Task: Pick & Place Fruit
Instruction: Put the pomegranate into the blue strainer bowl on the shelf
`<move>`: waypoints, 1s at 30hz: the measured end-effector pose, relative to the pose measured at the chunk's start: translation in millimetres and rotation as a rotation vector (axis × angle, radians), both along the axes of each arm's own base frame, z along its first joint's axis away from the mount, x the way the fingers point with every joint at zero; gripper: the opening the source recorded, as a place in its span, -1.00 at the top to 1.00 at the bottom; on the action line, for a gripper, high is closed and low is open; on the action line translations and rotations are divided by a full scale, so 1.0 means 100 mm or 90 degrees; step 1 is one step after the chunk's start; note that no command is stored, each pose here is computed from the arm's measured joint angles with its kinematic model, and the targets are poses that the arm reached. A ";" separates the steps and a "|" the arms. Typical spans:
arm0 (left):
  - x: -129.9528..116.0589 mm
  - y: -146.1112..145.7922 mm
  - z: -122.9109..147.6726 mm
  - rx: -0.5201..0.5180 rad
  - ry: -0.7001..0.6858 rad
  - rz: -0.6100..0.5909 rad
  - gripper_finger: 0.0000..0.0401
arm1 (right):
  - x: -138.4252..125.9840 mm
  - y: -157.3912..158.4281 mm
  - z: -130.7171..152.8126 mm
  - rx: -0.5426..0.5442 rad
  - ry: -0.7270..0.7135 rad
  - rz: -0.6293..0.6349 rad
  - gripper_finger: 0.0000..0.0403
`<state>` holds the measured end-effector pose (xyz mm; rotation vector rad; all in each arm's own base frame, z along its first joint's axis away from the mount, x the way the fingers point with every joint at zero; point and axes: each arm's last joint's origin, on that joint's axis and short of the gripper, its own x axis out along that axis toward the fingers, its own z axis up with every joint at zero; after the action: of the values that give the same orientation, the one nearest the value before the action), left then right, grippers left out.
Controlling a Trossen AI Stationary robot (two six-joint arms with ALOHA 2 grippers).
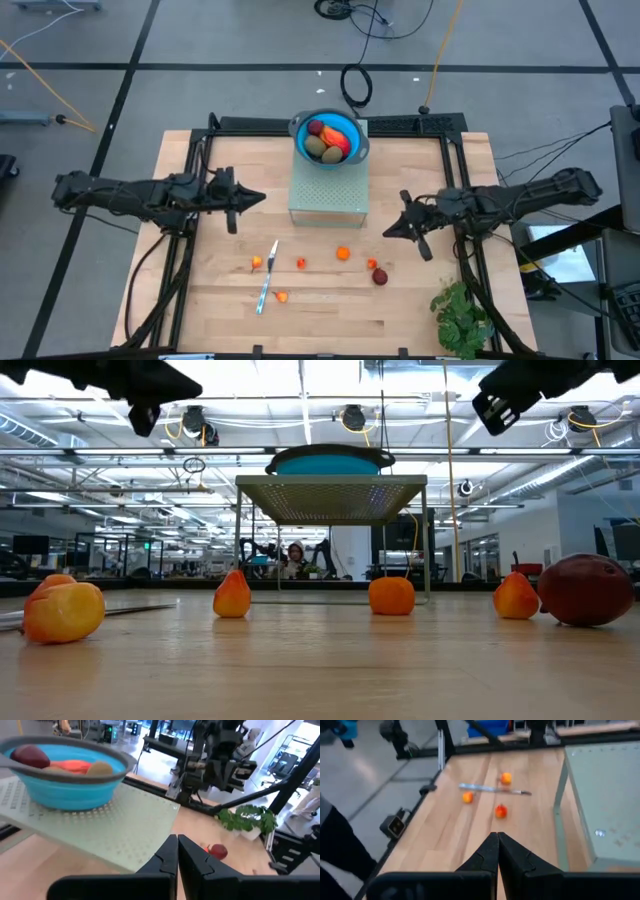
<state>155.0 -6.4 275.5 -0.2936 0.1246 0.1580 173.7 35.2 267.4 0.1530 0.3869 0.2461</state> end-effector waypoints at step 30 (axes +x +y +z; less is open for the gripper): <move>-0.33 0.00 -0.54 -0.017 -0.033 -0.047 0.98 | 0.55 0.80 0.21 -0.009 0.290 0.059 1.00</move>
<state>121.8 -6.3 221.8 -0.3195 0.0854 0.0760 228.9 115.5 288.3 0.1767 0.8493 0.2997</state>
